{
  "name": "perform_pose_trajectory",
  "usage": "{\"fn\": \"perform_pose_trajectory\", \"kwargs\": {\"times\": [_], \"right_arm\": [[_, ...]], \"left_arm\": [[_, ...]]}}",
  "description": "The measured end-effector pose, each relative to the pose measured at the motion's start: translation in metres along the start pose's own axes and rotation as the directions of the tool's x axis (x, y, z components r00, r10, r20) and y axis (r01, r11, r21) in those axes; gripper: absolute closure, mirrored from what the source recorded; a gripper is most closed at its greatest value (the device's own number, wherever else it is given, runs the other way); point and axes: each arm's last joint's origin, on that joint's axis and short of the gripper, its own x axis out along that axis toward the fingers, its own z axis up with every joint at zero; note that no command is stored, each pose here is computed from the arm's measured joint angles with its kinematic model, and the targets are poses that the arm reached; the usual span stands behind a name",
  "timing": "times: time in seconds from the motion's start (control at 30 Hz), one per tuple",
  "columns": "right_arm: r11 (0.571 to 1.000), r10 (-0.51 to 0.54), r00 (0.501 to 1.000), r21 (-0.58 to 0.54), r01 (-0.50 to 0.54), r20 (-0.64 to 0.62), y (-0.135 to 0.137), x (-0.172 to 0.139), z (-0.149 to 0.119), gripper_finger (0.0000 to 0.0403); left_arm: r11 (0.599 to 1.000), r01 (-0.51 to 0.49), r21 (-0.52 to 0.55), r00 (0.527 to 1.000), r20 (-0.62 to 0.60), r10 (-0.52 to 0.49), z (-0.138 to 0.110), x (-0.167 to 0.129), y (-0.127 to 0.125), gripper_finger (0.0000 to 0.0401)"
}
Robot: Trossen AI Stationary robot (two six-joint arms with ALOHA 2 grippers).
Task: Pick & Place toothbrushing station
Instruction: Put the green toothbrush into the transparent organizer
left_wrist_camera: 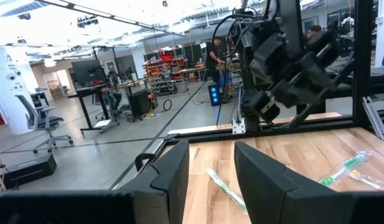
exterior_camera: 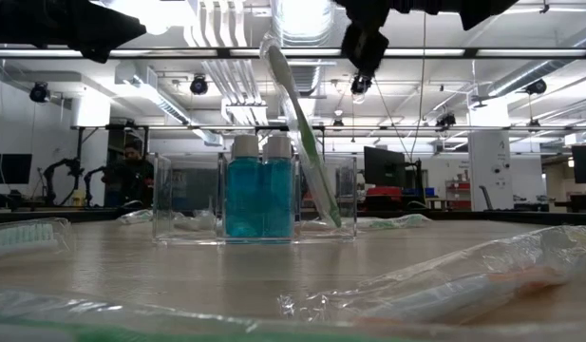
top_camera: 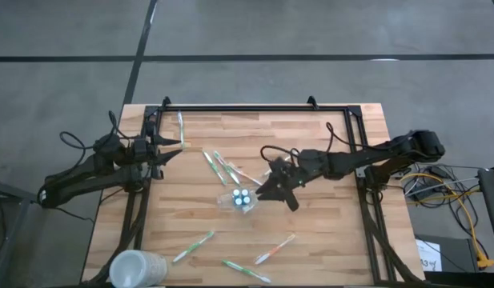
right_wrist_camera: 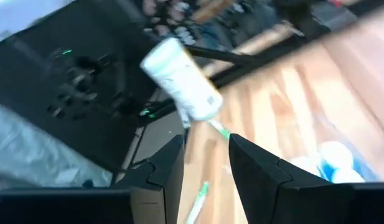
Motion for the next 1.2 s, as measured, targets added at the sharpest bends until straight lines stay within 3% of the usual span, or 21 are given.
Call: {"fn": "perform_pose_trajectory", "kwargs": {"times": [0.13,0.27,0.37,0.5,0.67,0.8,0.9,1.07,1.2], "right_arm": [[0.989,-0.141,0.990,0.047,0.141,-0.006,-0.007,-0.011,0.002,0.0282],[0.951,-0.301,0.954,0.081,0.299,0.004,-0.011,-0.028,0.005,0.0282],[0.885,-0.446,0.892,0.186,0.427,0.072,-0.010,-0.043,0.009,0.0285],[0.771,-0.612,0.770,0.355,0.529,0.182,-0.010,-0.059,0.014,0.0292],[0.667,-0.727,0.623,0.510,0.542,0.288,-0.011,-0.071,0.020,0.0300],[0.547,-0.803,0.513,0.718,0.430,0.304,-0.016,-0.080,0.019,0.0296],[0.455,-0.845,0.472,0.801,0.389,0.251,-0.023,-0.085,0.015,0.0289],[0.332,-0.900,0.409,0.848,0.414,0.152,-0.030,-0.094,0.005,0.0279],[0.307,-0.911,0.386,0.864,0.399,0.146,-0.034,-0.098,0.007,0.0272]], "left_arm": [[1.000,0.000,0.000,1.000,0.000,0.000,0.000,0.000,0.000,0.0268],[1.000,-0.001,0.000,1.000,0.000,0.001,0.000,0.000,0.000,0.0268],[1.000,-0.001,0.000,1.000,0.000,0.001,0.000,0.000,0.000,0.0268],[1.000,-0.001,0.000,1.000,0.000,0.001,0.000,0.000,0.000,0.0268],[1.000,-0.001,0.000,1.000,0.000,0.001,0.000,0.000,0.000,0.0268],[1.000,0.000,0.000,1.000,0.000,0.000,0.000,0.000,0.000,0.0268],[1.000,0.000,0.000,1.000,0.000,0.000,0.000,0.000,0.000,0.0268],[1.000,0.000,0.000,1.000,0.000,0.000,0.000,0.000,0.000,0.0268],[1.000,0.000,0.000,1.000,0.000,0.000,0.000,0.000,0.000,0.0268]]}}
